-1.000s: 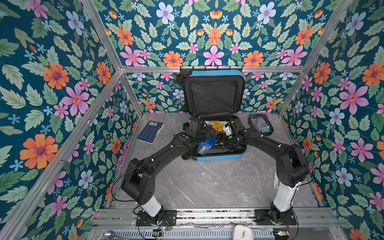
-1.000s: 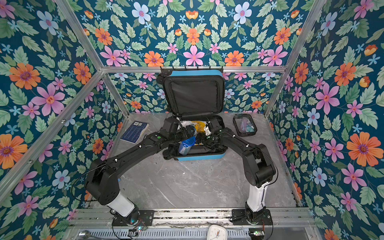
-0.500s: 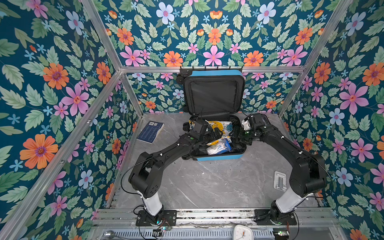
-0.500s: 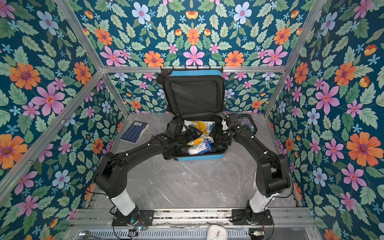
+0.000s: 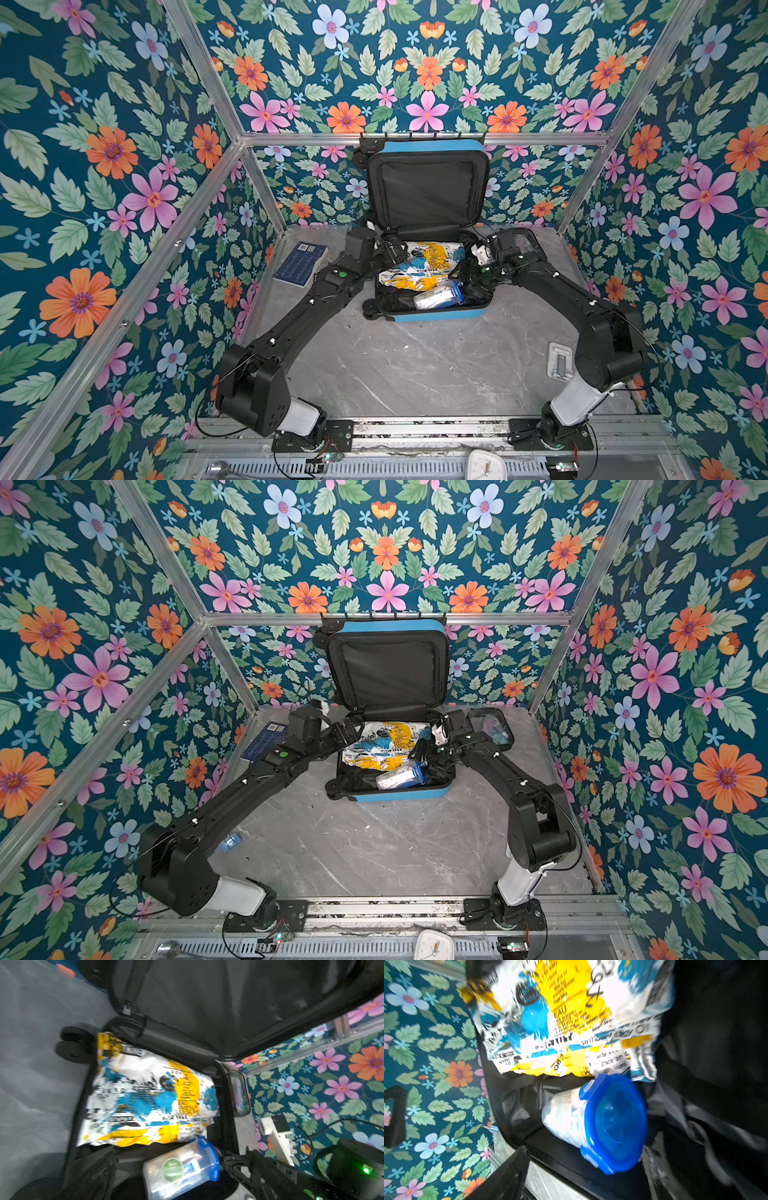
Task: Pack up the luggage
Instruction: 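Open the left gripper and withdraw it while the right gripper reaches toward the clear pouch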
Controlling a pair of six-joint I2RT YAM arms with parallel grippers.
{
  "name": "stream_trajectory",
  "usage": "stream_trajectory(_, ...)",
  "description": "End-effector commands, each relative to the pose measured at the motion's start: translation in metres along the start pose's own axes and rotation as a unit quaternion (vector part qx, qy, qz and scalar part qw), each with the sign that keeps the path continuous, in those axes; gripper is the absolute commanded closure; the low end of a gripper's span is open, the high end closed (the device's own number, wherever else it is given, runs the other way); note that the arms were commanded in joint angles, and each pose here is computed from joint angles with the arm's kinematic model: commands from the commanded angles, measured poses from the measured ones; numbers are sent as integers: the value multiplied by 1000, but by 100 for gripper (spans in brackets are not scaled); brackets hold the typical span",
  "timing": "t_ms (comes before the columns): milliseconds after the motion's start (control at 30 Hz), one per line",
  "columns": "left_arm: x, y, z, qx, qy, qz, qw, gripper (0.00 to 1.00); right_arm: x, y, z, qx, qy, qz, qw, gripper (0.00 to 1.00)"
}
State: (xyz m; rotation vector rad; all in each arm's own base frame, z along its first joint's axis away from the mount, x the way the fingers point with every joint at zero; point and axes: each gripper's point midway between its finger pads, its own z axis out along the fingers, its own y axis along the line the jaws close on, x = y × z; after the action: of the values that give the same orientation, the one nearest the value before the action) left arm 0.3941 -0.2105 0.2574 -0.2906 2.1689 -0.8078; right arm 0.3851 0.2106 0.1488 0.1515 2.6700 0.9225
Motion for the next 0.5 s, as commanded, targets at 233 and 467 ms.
stream_trajectory(233, 43, 78, -10, -63, 54, -7, 996, 1, 23, 15, 29, -11, 34, -5, 999, 13)
stream_trajectory(467, 74, 87, 10, -31, 89, -42, 995, 2, 32, 22, 43, -14, 51, -3, 999, 17)
